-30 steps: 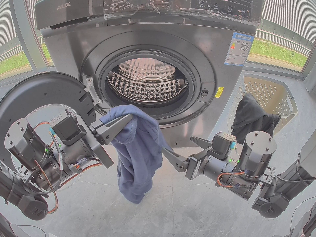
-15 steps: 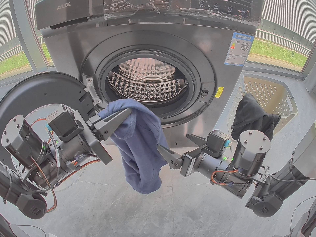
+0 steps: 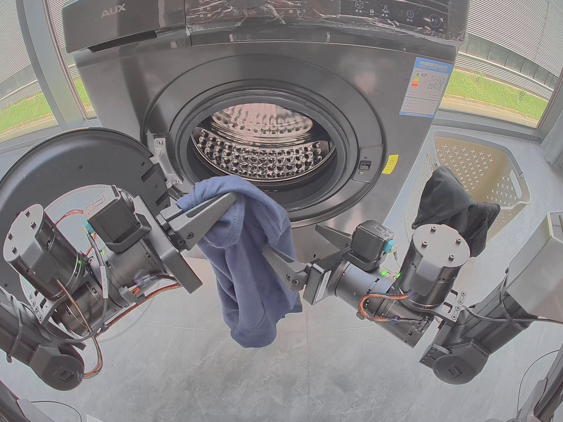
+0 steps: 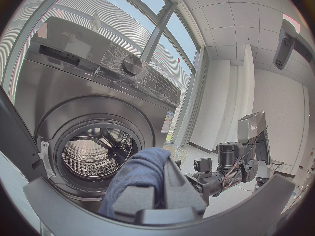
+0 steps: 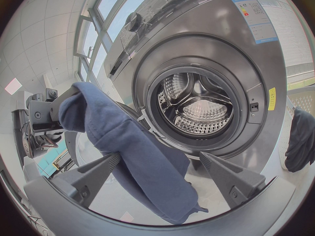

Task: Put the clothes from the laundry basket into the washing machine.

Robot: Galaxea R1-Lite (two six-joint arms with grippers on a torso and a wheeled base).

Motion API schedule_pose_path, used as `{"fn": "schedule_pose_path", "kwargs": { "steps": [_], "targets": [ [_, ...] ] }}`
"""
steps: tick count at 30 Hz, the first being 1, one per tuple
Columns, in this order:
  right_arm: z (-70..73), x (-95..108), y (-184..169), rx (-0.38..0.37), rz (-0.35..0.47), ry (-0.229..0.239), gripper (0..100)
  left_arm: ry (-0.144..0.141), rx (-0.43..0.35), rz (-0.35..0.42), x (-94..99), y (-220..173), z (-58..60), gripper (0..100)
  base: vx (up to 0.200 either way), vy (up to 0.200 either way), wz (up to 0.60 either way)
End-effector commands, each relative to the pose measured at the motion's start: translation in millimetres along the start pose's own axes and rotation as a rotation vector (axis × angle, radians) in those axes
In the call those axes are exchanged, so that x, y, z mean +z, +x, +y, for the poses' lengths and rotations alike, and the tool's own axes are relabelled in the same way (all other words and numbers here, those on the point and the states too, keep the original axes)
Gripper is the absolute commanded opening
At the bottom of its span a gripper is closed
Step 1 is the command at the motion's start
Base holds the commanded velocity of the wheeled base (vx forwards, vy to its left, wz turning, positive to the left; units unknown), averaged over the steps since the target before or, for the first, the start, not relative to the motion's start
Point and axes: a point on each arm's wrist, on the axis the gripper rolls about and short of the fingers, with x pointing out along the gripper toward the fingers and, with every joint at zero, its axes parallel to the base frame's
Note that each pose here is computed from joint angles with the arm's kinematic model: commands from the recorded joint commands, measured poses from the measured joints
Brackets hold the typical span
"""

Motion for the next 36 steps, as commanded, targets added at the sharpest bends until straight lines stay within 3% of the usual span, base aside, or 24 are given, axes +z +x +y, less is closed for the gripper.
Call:
{"fn": "schedule_pose_path", "kwargs": {
  "steps": [1,7,16,18,23,31,36],
  "targets": [
    [2.0,-5,-3,0.006,0.016,0.001,100,0.0,0.007,0.005,-1.5,0,1.8,0,0.0,0.0,0.0],
    [2.0,6,-24,0.009,0.009,0.001,100,0.002,0.015,-0.002,-0.8,3,3.9,0,0.0,0.0,0.0],
    [2.2,17,-18,0.009,-0.032,0.003,100,-0.001,0.017,0.001,-1.8,3,2.7,0,0.0,0.0,0.0],
    [3.5,3,6,0.012,-0.024,-0.008,100,0.0,0.019,0.001,-1.8,3,2.7,0,0.0,0.0,0.0],
    [0.1,-9,22,0.002,-0.021,-0.02,100,0.002,0.022,0.0,-1.5,3,3.5,0,0.0,0.0,0.0],
    [-15.7,-20,24,-0.041,0.007,-0.024,100,0.006,0.041,-0.012,0.6,5,4.2,0,0.0,0.0,0.0],
    [-9.7,-20,14,-0.026,0.027,-0.024,100,0.009,0.045,-0.018,1.9,6,4.9,0,0.0,0.0,0.0]
  ]
}}
